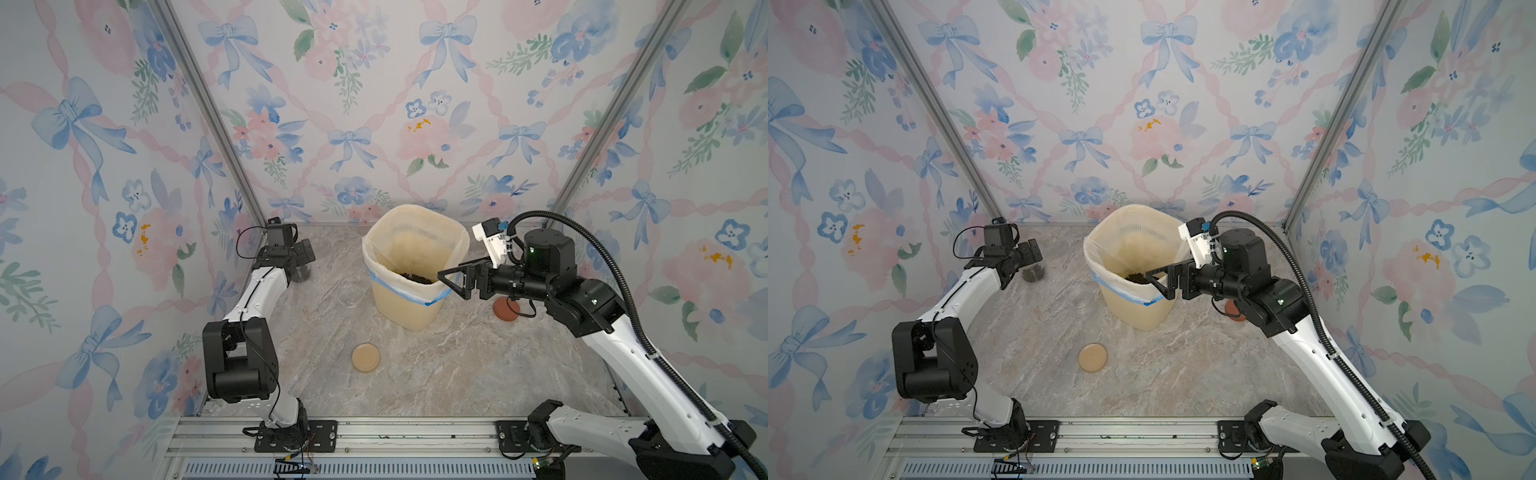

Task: Empty moldy tea leaves from jars
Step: Pick up the jar from the center of the board.

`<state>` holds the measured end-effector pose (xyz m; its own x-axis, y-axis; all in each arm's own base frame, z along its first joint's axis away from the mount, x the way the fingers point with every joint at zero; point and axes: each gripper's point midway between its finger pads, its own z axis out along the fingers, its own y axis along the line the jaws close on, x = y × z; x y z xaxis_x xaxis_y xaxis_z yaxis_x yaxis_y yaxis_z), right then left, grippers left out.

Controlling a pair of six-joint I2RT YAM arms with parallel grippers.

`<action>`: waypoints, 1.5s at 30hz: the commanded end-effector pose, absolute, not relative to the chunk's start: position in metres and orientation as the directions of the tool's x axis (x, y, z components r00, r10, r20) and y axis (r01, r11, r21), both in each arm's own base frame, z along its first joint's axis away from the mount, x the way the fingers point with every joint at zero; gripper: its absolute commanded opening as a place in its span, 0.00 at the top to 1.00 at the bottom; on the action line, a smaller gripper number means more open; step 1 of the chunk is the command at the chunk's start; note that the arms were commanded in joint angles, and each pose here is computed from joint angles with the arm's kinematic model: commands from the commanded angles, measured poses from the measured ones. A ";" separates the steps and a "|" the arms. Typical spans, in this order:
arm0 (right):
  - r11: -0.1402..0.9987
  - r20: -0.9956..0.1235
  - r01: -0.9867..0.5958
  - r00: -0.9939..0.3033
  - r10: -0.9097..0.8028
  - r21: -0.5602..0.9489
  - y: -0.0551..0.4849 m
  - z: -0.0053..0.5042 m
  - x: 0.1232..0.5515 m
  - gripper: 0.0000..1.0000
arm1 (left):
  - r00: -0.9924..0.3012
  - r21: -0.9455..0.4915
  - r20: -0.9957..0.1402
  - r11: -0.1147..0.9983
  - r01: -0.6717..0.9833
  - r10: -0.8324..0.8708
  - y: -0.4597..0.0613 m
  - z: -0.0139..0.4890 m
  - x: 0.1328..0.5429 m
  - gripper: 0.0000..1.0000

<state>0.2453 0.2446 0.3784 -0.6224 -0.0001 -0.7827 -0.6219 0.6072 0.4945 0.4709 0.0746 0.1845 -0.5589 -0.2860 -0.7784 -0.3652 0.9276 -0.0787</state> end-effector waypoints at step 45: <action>0.585 -0.775 -0.624 -0.631 0.014 0.518 0.254 0.367 0.251 0.03 | -0.797 0.003 -0.536 0.944 -0.331 -0.278 0.085 0.081 0.507 0.23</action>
